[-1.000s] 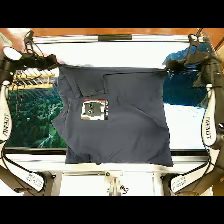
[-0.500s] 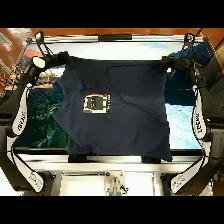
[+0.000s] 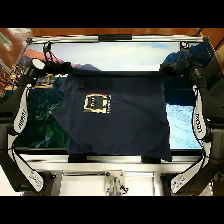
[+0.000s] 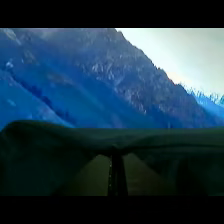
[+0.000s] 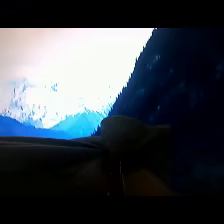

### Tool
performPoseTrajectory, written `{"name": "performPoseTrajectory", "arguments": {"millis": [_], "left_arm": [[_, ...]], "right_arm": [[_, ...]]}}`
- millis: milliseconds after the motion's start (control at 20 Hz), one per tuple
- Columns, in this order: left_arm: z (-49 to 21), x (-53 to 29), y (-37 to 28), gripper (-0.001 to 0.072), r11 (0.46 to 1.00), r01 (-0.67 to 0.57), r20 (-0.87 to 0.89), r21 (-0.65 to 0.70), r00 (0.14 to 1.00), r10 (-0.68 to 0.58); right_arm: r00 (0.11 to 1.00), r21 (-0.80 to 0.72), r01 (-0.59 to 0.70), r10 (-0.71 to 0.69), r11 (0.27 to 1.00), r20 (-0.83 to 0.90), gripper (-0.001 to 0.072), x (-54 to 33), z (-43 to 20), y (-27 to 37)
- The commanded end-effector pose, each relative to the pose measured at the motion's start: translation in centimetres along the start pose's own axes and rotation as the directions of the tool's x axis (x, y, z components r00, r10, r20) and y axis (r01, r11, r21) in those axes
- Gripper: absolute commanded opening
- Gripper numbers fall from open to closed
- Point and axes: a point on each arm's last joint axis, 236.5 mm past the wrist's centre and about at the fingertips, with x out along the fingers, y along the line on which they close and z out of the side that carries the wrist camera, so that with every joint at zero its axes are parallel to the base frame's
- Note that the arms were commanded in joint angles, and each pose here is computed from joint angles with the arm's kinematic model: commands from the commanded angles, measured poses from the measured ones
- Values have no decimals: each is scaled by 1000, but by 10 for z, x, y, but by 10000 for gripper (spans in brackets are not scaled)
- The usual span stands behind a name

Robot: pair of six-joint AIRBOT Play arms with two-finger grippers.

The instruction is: Fold the shirts.

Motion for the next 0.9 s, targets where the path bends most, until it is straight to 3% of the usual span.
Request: {"name": "performPoseTrajectory", "arguments": {"millis": [0,100,300,650,850], "left_arm": [[-60,-27,7,36,997,62,-293,37,955,-49],[-97,-44,12,36,997,73,-453,37,890,-49],[-145,-75,37,35,997,-22,-652,73,755,65],[-180,-71,20,35,998,7,-755,58,655,40],[-179,-72,23,35,999,-10,-753,53,656,47]], "right_arm": [[973,-75,65,-80,995,-218,68,-26,-45,-16],[924,-70,57,-79,996,-373,68,-36,-82,-16],[809,-58,48,-73,997,-583,68,-51,-136,-16],[801,-10,75,-66,997,-594,68,-37,-145,-17],[781,-16,76,-70,997,-621,68,-42,-151,-18]]}}
